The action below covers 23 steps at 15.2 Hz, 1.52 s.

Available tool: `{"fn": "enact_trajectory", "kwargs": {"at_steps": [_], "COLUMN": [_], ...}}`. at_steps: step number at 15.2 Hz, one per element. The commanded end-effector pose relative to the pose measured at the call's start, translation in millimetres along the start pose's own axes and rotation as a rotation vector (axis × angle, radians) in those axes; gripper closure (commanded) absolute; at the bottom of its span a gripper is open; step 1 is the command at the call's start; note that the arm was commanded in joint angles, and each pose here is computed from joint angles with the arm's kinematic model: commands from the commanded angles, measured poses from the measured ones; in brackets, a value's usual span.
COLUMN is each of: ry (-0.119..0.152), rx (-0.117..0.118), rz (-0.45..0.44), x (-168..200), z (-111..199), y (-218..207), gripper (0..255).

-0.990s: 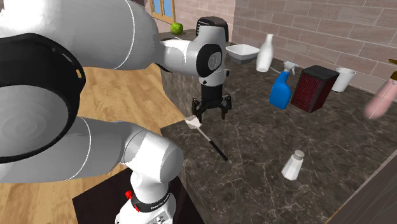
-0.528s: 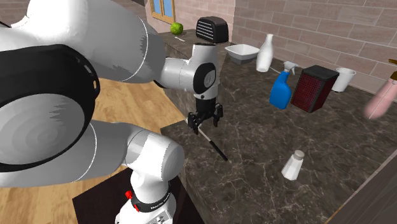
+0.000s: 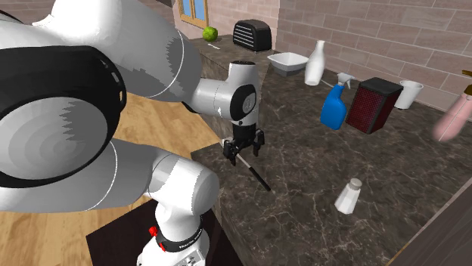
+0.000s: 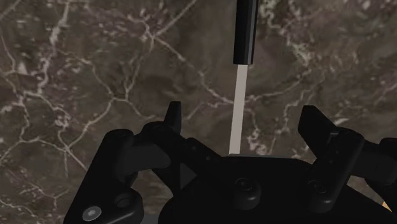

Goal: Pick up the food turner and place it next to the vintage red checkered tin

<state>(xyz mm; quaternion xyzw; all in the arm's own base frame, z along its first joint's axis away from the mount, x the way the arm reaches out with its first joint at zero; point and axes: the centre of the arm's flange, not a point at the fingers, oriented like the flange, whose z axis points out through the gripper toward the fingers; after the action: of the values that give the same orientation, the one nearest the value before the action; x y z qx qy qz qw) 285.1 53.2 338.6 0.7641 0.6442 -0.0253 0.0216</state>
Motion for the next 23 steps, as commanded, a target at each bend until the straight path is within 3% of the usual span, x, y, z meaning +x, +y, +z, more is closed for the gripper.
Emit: {"fn": "enact_trajectory", "kwargs": {"at_steps": [1,3,4,13,23], "ry": [0.000,0.000,0.000,0.000,0.000], "rx": [0.000,0.000,0.000,0.000,0.000], "rz": [0.000,0.000,0.000,0.000,0.000], "x": [0.0,0.0,0.0,0.0,-3.5], "z": [0.1,0.1,0.1,0.1,-52.5], "y": [0.0,0.0,0.0,0.0,0.0], "gripper": [0,0,255,255,255]}}
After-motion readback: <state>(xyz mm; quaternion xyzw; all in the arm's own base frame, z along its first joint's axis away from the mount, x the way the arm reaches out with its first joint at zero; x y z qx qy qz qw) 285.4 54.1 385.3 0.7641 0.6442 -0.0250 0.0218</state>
